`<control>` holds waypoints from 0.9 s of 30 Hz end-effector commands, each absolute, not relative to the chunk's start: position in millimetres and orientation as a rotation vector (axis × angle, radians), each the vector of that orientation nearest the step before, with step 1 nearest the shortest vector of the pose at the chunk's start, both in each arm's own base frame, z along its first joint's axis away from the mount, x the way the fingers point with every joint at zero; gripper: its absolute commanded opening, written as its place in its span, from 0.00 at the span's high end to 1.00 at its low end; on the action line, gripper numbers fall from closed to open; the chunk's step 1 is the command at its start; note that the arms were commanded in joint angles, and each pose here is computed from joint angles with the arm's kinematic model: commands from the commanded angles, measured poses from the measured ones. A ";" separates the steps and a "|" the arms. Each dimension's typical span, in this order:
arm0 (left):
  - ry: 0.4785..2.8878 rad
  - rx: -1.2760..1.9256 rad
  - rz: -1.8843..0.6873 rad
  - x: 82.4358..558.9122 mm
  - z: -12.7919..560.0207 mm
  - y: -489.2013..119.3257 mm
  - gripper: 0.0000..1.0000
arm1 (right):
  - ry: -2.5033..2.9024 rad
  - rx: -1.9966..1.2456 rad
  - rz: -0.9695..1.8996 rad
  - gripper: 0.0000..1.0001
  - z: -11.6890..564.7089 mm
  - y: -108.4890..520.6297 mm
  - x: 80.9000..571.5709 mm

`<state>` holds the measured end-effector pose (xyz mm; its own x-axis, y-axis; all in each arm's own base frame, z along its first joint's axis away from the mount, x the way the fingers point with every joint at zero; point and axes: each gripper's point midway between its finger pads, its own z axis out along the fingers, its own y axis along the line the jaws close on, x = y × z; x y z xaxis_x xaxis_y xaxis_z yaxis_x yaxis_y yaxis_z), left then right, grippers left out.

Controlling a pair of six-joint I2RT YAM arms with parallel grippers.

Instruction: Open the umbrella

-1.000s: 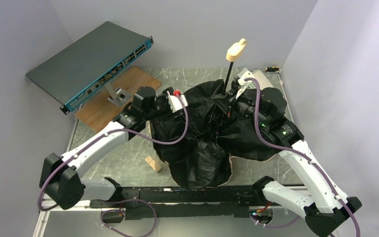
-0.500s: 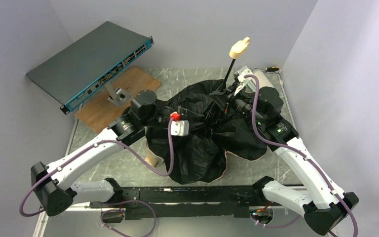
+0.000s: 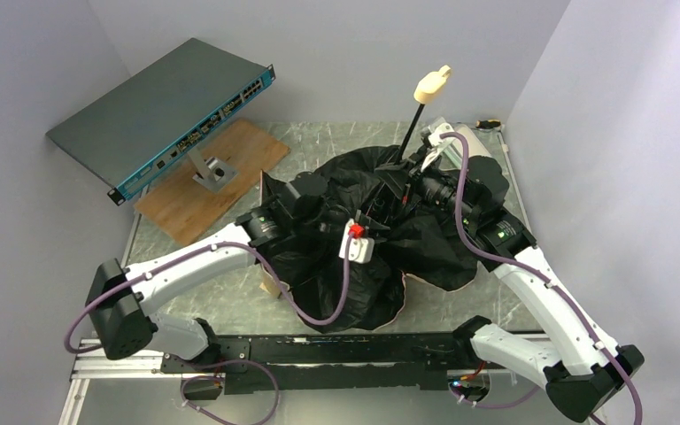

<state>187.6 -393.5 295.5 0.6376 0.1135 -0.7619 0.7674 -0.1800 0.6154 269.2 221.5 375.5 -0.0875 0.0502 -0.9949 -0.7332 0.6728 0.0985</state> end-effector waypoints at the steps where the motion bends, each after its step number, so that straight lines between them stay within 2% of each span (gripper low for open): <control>1: 0.723 1.743 -0.649 180.9 271.2 -404.7 0.69 | 1.368 -0.495 0.702 1.00 429.2 215.7 277.5; 11: 0.787 1.891 -0.686 155.9 175.7 -401.2 0.70 | 1.307 -0.436 0.638 1.00 461.8 211.2 299.2; 17: 0.922 1.923 -0.746 145.8 127.6 -393.0 0.67 | 1.300 -0.509 0.581 1.00 444.9 202.0 309.2; 19: 0.944 1.892 -0.753 146.3 128.9 -391.9 0.57 | 1.299 -0.593 0.543 1.00 422.2 203.9 307.5; 21: 0.941 1.825 -0.779 145.7 153.3 -393.2 0.36 | 1.304 -0.683 0.529 1.00 384.0 207.6 302.6; 22: 0.948 1.774 -0.812 144.0 172.3 -393.4 0.30 | 1.298 -0.710 0.531 1.00 369.3 209.2 299.5; 25: 0.960 1.632 -0.859 147.8 233.1 -387.5 0.20 | 1.312 -0.768 0.570 1.00 331.5 217.2 294.8; 27: 1.007 1.530 -0.875 159.1 263.2 -378.1 0.19 | 1.322 -0.767 0.618 1.00 318.1 223.4 294.8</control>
<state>148.5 -382.7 163.7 0.4537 0.3053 -0.8372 0.8864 -0.2515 0.3886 300.2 207.6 298.4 0.0025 -0.0927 -0.9957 -0.7217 0.6891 -0.0660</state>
